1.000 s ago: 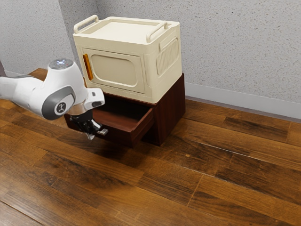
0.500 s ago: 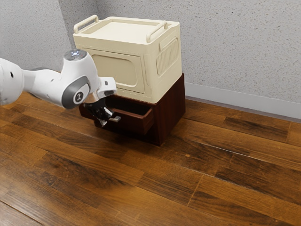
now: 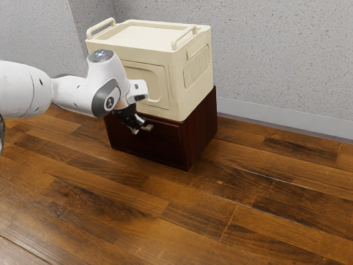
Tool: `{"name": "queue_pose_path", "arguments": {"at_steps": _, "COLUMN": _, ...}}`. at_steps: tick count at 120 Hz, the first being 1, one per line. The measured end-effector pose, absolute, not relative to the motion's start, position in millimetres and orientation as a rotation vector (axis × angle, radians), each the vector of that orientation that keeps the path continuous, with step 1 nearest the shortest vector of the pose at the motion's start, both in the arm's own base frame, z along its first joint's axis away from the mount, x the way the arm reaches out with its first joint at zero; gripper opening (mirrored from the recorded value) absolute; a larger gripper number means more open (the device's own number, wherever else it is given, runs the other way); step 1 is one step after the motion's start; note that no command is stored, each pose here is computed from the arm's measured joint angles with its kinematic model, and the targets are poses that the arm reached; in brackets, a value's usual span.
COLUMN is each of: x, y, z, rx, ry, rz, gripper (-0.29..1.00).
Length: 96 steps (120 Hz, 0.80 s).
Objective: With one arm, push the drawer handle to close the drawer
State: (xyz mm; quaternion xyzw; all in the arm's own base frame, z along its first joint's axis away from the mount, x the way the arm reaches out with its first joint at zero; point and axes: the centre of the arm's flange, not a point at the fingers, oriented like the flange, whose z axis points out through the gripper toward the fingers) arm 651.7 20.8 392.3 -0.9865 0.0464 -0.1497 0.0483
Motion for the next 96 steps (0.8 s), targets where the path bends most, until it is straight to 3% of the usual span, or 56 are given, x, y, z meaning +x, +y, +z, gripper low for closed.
{"name": "queue_pose_path", "arguments": {"at_steps": 26, "x": 632.8, "y": 23.4, "z": 397.4, "rx": -3.080, "ry": 0.099, "rz": -0.454, "gripper": -0.08}}
{"name": "queue_pose_path", "arguments": {"at_steps": 40, "x": 593.7, "y": 14.3, "z": 477.2, "rx": -3.152, "ry": 0.104, "rz": -0.463, "gripper": -0.08}}
{"name": "queue_pose_path", "arguments": {"at_steps": 52, "x": 559.5, "y": -1.4, "z": 577.1, "rx": -3.165, "ry": 0.153, "rz": -0.420, "gripper": -0.06}}
{"name": "queue_pose_path", "arguments": {"at_steps": 67, "x": 518.8, "y": -1.7, "z": 655.6, "rx": -3.167, "ry": 0.112, "rz": -0.291, "gripper": 0.18}}
{"name": "queue_pose_path", "arguments": {"at_steps": 80, "x": 499.3, "y": 3.0, "z": 664.1, "rx": -3.165, "ry": 0.046, "rz": -0.131, "gripper": 0.39}}
{"name": "queue_pose_path", "arguments": {"at_steps": 96, "x": 488.3, "y": 7.3, "z": 661.1, "rx": -3.142, "ry": -0.017, "rz": 0.005, "gripper": 0.53}}
